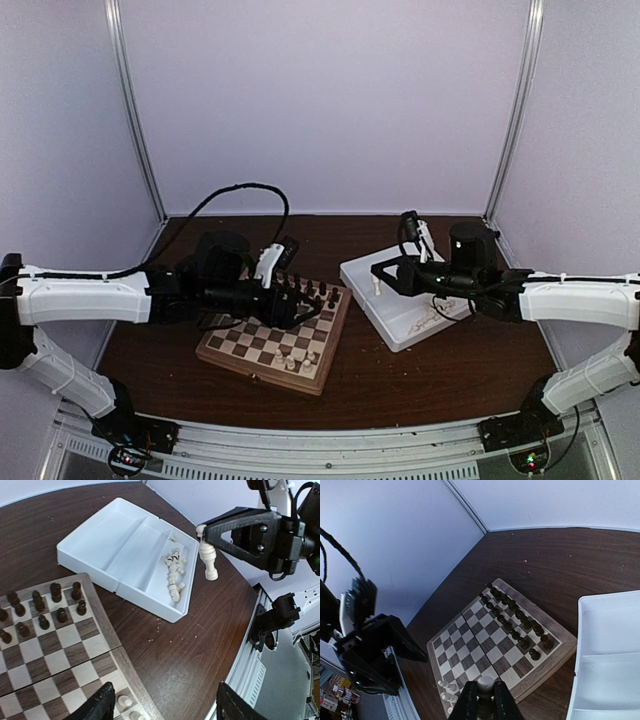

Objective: Set up the chess pieces on the board
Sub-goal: Pick up the chess piece from the storage box, then place the chess piece on the chessboard.

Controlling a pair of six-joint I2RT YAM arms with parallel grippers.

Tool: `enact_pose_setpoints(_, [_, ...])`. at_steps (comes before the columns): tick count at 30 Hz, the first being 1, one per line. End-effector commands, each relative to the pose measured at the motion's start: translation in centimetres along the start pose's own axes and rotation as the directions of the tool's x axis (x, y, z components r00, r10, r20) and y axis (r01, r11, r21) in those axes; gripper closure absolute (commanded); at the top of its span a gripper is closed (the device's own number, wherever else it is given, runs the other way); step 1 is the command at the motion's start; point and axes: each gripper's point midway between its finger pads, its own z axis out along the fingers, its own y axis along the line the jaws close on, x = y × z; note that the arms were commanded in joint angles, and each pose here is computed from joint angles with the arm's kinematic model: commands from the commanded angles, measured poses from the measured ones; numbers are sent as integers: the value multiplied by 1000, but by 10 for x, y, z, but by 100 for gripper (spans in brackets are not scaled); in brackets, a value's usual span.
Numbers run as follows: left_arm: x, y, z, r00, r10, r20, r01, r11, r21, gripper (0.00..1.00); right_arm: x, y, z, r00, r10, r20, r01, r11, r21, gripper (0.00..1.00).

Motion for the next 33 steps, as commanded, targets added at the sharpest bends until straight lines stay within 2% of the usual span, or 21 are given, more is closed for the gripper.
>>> enact_pose_setpoints(1, [-42,-45,18,993,19,118,-41,980,193,34,-36,42,-13,993,49,112,-30,985,-168,88])
enact_pose_setpoints(6, [-56,-73,32,971,90,220,-142,962,232,37,-50,58,-23,979,110,169,-68,969,-238,87])
enact_pose_setpoints(9, [-66,-75,33,948,98,304,-169,962,216,37,-59,65,-33,960,177,216,-113,954,-279,86])
enact_pose_setpoints(13, [-82,-82,24,893,143,426,-243,951,190,37,-73,64,-45,924,244,294,-162,947,-276,87])
enact_pose_setpoints(20, [-104,-87,17,806,239,541,-340,936,93,37,-98,75,-60,866,308,393,-208,938,-278,88])
enact_pose_setpoints(26, [-119,-100,6,691,328,644,-438,899,12,37,-106,82,-59,811,383,442,-283,918,-277,87])
enact_pose_setpoints(30, [-123,-107,3,642,368,673,-483,876,-18,37,-110,84,-59,772,428,469,-335,902,-273,86])
enact_pose_setpoints(33, [-122,-109,3,626,390,675,-501,865,-36,37,-109,90,-59,766,427,480,-342,904,-257,86])
